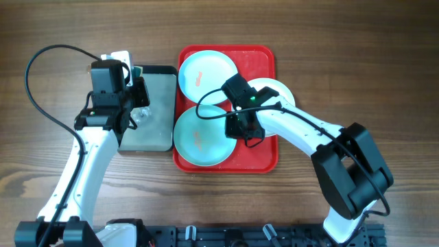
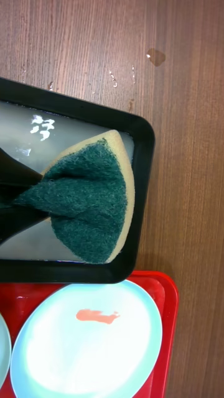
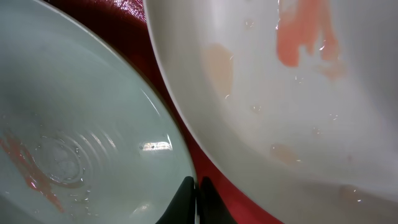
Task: Clean dirty plates on tray and stack at the side
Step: 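Carry the sponge with the left gripper toward the lower blue plate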
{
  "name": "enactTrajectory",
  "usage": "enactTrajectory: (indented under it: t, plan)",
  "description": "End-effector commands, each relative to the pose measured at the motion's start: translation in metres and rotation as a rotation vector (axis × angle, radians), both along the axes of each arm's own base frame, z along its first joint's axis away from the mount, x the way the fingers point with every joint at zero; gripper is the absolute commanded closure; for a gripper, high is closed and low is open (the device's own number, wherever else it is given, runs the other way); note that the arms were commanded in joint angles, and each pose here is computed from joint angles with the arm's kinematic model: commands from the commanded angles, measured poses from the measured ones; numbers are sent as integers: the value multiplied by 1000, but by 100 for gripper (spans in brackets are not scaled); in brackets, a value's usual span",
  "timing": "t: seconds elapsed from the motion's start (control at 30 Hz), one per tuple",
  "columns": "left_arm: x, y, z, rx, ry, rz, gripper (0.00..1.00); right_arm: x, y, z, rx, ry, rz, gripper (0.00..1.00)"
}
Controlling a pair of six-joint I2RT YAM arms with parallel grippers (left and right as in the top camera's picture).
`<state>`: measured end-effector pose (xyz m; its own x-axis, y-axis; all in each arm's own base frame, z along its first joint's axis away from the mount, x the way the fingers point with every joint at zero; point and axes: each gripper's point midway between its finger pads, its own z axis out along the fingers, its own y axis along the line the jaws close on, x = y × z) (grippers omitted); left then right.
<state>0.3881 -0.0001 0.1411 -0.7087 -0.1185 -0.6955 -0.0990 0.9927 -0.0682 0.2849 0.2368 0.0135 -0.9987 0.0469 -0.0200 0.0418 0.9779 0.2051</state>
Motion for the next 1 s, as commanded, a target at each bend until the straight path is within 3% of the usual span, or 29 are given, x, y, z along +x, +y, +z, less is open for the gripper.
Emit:
enactTrajectory:
  t: [0.0,0.33,0.47,0.73,0.8,0.97]
  plan:
    - [5,4,16,31,-44,-8,96,-3,0,-8,-4,21,-2,96]
    - [4,4,15,30,-39,-8,96,-3,0,-8,-3,20,-2,95]
    - [1,4,11,30,-19,-8,96,-4,-1,-8,-7,25,-2,85]
    - [-9,-6,-5,-14,50,-51,96,-4,-1,-8,-7,25,-2,90]
    - [-10,-6,-8,-13,55,-50,96,-3,0,-8,-4,22,-5,96]
    - [-11,-6,-10,-14,58,-50,96,-2,-1,-8,-6,28,-54,96]
